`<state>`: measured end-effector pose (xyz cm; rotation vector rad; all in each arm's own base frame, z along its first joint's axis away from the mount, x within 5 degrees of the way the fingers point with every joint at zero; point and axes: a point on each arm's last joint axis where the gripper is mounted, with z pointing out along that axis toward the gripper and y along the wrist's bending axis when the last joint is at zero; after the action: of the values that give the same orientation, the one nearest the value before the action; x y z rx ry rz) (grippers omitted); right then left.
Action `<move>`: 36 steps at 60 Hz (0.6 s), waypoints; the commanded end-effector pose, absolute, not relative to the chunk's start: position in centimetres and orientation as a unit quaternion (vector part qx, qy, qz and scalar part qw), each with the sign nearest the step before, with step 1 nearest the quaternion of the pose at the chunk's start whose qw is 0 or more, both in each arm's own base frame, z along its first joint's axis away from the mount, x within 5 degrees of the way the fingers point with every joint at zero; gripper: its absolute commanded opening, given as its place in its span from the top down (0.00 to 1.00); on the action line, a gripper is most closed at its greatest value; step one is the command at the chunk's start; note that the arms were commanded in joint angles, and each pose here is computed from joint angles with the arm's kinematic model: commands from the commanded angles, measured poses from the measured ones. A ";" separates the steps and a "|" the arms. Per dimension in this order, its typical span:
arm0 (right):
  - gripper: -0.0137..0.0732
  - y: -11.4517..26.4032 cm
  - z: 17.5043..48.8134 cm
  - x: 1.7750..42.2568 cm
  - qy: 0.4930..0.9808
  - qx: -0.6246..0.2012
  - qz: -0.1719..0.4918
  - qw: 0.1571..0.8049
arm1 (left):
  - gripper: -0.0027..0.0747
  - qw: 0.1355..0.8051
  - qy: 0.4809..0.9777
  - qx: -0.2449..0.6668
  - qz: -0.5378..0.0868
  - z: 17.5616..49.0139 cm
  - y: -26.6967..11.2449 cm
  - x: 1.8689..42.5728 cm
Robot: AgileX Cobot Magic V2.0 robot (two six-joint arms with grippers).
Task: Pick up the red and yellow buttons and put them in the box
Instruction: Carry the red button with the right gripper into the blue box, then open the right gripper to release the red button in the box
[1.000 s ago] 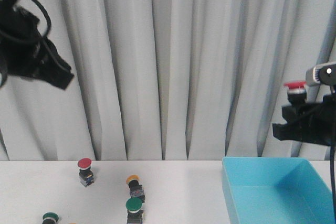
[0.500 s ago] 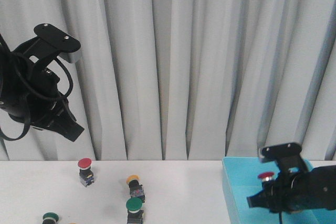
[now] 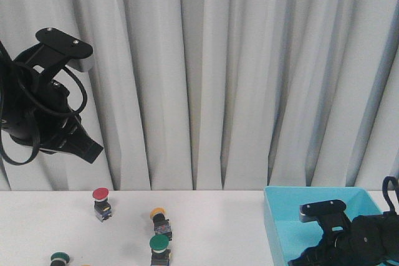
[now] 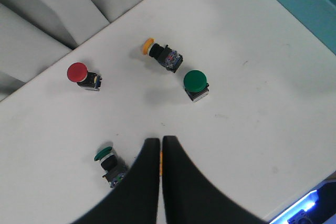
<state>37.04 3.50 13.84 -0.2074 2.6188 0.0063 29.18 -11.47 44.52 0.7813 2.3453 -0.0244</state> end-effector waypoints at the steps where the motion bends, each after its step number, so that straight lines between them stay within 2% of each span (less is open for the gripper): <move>1: 0.35 3.4 17.1 38.2 0.948 -0.073 0.002 0.310 | 0.96 0.381 0.879 0.286 -0.016 46.6 -11.1 28.2; 8: 0.29 3.4 18.6 38.3 0.948 -0.072 0.002 0.312 | 0.96 0.378 0.885 0.272 -0.015 46.6 -11.0 28.2; 20: 0.28 3.5 23.3 37.8 0.928 -0.065 0.009 0.367 | 0.89 0.379 0.898 0.225 0.016 46.4 -10.3 28.7; 27: 0.28 3.4 26.5 36.7 0.912 -0.063 0.011 0.405 | 0.78 0.385 0.897 0.217 0.022 46.5 -10.1 28.8; 36: 0.28 3.3 29.9 35.1 0.895 -0.053 0.021 0.443 | 0.51 0.394 0.895 0.209 0.017 46.6 -10.2 28.9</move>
<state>35.93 3.49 25.26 -0.1567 2.3785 0.0374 29.58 -10.51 44.64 0.5881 2.3803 0.0641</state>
